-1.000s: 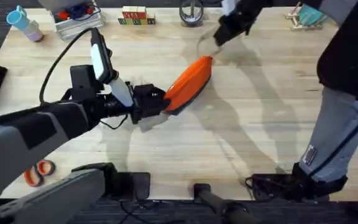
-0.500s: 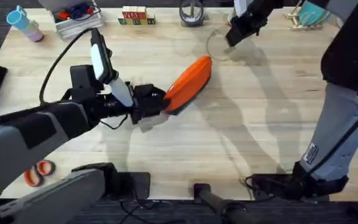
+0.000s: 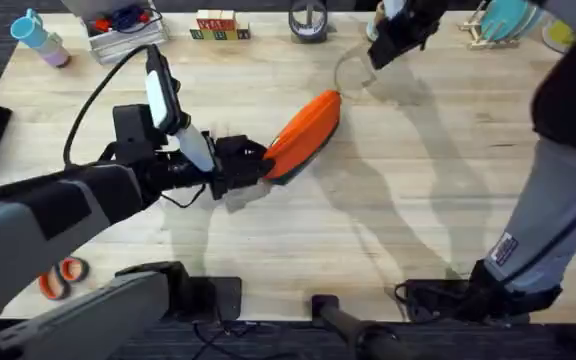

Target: Unzip the bag, pick up the pens from the table one at a time and place them inside, then zip the bag closed.

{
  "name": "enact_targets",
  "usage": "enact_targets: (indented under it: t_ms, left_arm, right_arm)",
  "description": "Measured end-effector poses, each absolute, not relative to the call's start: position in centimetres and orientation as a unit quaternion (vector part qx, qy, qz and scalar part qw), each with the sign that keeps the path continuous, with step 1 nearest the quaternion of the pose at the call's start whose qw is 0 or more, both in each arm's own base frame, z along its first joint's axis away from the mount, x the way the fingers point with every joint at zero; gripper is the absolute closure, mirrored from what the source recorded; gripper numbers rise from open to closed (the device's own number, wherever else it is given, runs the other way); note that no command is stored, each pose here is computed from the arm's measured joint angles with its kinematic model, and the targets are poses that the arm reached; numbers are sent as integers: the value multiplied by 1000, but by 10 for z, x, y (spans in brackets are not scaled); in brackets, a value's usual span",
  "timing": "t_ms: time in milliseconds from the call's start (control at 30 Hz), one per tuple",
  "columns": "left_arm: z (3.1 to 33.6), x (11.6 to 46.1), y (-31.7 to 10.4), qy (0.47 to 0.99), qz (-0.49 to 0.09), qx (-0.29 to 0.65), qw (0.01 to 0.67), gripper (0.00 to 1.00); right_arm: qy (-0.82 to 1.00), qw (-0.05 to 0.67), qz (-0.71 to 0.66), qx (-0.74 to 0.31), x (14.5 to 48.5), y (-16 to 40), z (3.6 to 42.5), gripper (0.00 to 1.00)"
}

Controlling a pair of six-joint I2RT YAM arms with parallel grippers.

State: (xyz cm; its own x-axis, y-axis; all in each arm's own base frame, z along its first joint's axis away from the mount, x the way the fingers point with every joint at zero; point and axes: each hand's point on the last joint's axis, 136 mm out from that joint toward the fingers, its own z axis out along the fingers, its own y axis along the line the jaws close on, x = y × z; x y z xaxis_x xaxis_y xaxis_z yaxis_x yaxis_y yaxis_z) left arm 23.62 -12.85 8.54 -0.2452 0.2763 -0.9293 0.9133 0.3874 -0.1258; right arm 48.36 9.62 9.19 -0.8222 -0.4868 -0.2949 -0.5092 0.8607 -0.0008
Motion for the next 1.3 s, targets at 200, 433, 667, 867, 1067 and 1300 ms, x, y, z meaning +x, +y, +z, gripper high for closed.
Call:
enact_targets:
  t_ms: [200,433,667,867,1067,1300]
  left_arm:
    - [85,236,-129,704,-357,423,446,960]
    - [85,236,-129,704,-358,422,445,961]
    - [85,236,-129,704,-358,422,445,961]
    - [86,236,-129,703,-358,422,445,960]
    - [86,236,-129,703,-359,422,446,960]
    - [86,236,-129,703,-359,422,446,961]
  right_arm:
    - [950,165,36,-261,466,93,141,972]
    - [950,153,37,-268,440,89,167,971]
    - [943,174,32,-281,421,86,203,971]
    - [937,202,28,-283,394,82,245,971]
    - [939,196,31,-281,360,80,267,952]
    - [950,121,48,-284,314,96,259,967]
